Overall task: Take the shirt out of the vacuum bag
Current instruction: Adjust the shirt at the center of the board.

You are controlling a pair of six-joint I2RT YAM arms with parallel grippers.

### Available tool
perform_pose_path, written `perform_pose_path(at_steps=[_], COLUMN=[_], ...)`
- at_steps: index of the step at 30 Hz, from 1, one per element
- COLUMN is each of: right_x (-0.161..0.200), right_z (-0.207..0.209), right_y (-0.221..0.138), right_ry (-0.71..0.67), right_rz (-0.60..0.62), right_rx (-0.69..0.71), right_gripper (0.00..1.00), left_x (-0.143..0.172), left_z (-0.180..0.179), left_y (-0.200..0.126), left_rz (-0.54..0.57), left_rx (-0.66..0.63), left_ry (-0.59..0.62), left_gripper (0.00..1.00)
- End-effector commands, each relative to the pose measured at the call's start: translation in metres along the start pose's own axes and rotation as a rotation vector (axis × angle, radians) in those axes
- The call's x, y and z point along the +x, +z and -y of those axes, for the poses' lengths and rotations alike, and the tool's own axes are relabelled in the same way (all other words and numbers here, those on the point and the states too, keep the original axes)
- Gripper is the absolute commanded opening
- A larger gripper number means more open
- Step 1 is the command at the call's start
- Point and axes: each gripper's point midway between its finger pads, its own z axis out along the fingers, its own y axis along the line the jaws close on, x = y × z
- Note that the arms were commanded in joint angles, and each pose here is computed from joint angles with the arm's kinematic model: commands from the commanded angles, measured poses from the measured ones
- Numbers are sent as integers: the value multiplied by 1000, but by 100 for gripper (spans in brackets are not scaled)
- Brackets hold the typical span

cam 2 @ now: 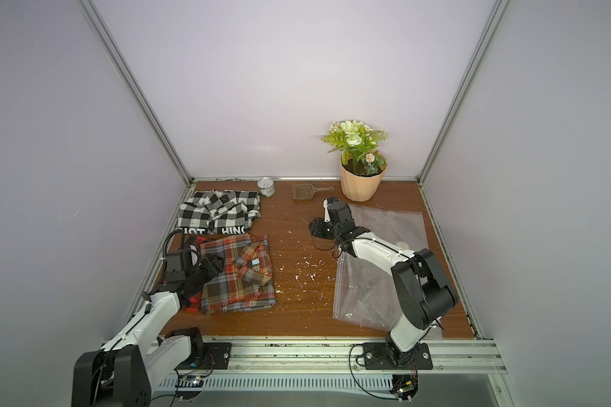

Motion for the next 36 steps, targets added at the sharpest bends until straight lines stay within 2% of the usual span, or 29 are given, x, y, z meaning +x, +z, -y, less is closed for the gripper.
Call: perform_pose_path(at_steps=[1, 6, 13, 20, 29, 36], right_x=[-13, -10, -5, -3, 5, 15], right_z=[-17, -18, -18, -18, -7, 4], right_y=[-8, -5, -6, -6, -14, -29], right_ry=[-23, -28, -32, -33, -25, -14], right_rz=[32, 19, 8, -1, -28, -28], right_rx=[-41, -41, -37, -36, 2, 12], right_gripper=[55, 55, 56, 56, 56, 57], left_x=[12, 21, 19, 44, 58, 65], left_z=[21, 22, 42, 68, 101, 118], left_y=[-4, -5, -12, -8, -13, 15], left_rz=[-49, -68, -77, -146, -157, -191], left_rx=[122, 144, 212, 269, 351, 346], left_ry=[-12, -24, -15, 6, -24, 55], left_gripper=[77, 73, 44, 29, 26, 26])
